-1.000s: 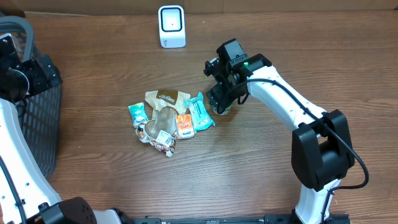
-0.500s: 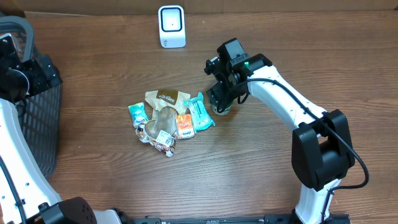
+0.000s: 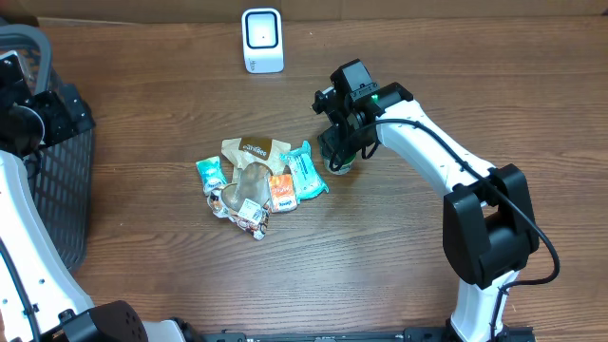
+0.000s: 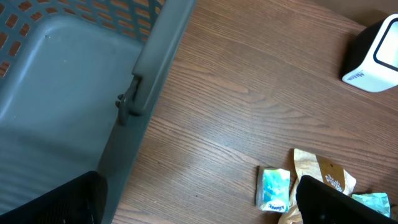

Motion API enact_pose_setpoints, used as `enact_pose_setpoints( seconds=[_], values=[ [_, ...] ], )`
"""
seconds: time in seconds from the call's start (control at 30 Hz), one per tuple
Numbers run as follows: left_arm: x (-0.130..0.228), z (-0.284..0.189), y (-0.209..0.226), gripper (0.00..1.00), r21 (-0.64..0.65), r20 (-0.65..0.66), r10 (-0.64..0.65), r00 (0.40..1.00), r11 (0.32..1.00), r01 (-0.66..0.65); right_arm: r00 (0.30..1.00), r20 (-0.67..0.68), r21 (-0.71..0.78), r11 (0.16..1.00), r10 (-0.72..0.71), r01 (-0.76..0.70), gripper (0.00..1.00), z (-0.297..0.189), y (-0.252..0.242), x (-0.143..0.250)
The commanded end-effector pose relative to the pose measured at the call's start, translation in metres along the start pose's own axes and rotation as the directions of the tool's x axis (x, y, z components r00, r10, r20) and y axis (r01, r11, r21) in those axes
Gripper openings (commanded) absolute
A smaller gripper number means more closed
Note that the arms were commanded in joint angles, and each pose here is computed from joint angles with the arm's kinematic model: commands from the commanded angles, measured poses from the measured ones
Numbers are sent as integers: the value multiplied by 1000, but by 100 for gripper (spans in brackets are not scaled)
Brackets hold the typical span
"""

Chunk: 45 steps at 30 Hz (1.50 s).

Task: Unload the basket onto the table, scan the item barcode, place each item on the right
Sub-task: 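Lower the right gripper onto the jar lid and grasp the jar, then lift the jar and hold it up in front of the scanner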

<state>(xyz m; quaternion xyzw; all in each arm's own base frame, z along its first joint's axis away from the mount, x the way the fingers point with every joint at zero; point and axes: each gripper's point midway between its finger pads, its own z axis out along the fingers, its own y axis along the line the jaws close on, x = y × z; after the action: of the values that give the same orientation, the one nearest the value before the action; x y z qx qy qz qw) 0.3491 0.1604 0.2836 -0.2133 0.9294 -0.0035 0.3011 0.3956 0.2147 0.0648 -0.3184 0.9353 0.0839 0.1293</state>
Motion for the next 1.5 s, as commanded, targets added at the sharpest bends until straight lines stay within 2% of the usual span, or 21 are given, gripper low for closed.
enact_pose_setpoints(
  seconds=[0.0, 0.27, 0.37, 0.6, 0.8, 0.9, 1.0, 1.1, 1.23, 1.37, 1.47],
  values=[
    [-6, -7, -3, 100, 12, 26, -5, 1000, 1000, 4, 1000, -23, 6, 1000, 13, -13, 65, 7, -3, 6],
    [-6, -7, -3, 99, 12, 26, -5, 1000, 1000, 4, 999, -42, 3, 1000, 16, -16, 67, 10, -3, 10],
    [-6, -7, -3, 100, 12, 26, -5, 1000, 1000, 4, 999, -49, 2, 1000, 17, -17, 72, 11, -3, 12],
    [-6, -7, -3, 100, 12, 26, -5, 1000, 1000, 4, 998, -68, -2, 1000, 19, -19, 71, 15, -2, 15],
    [-6, -7, -3, 100, 12, 26, -5, 1000, 1000, 4, 998, -49, 2, 999, 38, -38, 56, 14, -3, 11],
    [-6, -7, -3, 100, 12, 26, -5, 1000, 1000, 4, 993, -16, -22, 993, 119, -119, 36, 7, 1, -2],
    [-6, -7, -3, 100, 12, 26, -5, 1000, 1000, 4, 987, 12, -49, 986, 162, -161, 27, -6, 5, -14],
    [-6, -7, -3, 100, 12, 26, -5, 1000, 1000, 4, 985, 53, -125, 980, 165, -157, 22, -30, 19, -30],
    [-6, -7, -3, 100, 12, 26, -5, 1000, 1000, 4, 976, 145, -308, 945, 164, -113, 18, -78, 47, -54],
    [-6, -7, -3, 100, 12, 26, -5, 1000, 1000, 4, 942, 268, -569, 823, 201, -14, 13, -151, 72, -69],
    [-6, -7, -3, 100, 12, 26, -5, 1000, 1000, 4, 919, 311, -690, 722, 242, 43, 12, -190, 74, -69]
  ],
)
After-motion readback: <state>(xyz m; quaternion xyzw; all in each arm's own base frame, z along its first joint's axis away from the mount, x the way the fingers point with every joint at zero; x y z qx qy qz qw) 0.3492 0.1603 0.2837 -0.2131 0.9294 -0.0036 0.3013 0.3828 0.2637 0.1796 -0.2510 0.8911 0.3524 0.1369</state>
